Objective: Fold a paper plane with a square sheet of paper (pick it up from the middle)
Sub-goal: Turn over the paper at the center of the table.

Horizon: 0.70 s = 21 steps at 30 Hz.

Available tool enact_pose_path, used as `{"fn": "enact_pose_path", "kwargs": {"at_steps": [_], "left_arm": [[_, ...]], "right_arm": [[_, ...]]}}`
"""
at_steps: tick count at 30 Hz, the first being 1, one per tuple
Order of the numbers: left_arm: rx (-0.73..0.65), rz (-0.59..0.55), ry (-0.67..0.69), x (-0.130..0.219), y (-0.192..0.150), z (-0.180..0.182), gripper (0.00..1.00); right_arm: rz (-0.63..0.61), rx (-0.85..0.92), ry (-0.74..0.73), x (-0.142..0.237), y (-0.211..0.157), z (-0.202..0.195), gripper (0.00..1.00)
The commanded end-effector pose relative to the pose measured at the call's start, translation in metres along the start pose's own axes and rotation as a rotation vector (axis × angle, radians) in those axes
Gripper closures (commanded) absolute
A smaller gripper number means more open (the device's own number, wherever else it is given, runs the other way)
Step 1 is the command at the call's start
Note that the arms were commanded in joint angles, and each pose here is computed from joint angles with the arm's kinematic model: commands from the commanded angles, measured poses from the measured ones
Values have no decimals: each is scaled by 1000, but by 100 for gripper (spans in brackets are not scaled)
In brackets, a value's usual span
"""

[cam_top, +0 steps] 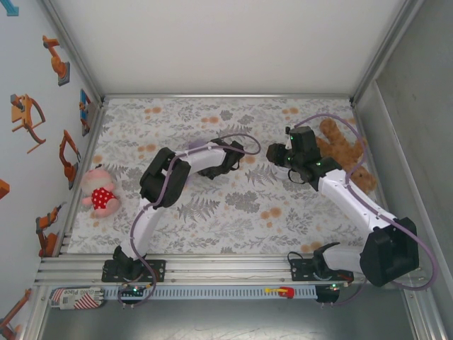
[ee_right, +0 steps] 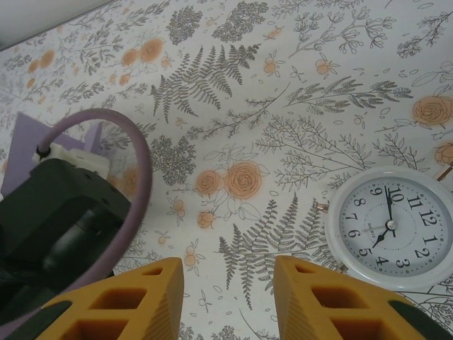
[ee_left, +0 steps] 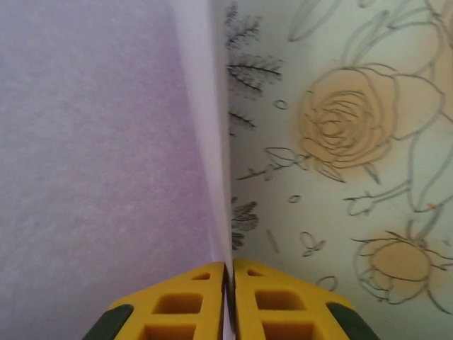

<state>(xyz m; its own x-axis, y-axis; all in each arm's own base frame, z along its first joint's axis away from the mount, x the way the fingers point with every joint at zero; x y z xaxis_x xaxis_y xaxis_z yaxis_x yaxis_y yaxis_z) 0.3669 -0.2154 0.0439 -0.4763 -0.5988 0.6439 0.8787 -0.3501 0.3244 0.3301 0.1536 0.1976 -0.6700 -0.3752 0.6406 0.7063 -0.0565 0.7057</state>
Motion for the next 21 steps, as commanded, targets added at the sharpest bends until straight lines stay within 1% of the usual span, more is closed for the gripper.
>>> {"fn": "enact_pose_path", "kwargs": {"at_steps": [1,7,12,16,21], "left_arm": [[23,26,-24,2,-3,-6,84],[58,62,-98,4,-7,-18,77],[114,84,-200,17,-6,-22,71],[187,125,-339,35,-11,-29,66],[294,190,-598,72,-22,-40,63]], "right_arm": [[6,-14,-18,-1,-3,-6,63],[17,-23,-10,-4,-5,-5,63],[16,-32,-6,-5,-5,-4,63],[16,-40,-7,-6,-6,-5,63],[12,-52,-7,-9,-8,-6,62]]}}
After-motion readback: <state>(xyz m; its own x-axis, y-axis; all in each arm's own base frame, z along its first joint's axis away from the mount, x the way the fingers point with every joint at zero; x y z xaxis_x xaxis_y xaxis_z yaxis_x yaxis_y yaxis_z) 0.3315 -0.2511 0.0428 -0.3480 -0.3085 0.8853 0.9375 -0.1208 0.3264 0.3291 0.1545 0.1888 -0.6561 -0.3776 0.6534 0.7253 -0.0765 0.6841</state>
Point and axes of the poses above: each hand's point on the last joint's axis, 136 mm out from that joint toward the fingers, its own x axis back along the fingers, its own z axis along the line the jaws close on, y = z × x, the point moved 2 cm from there along x, back along the fingers, and after that the axes turned 11 degrees about x, right-handed, at the moved point
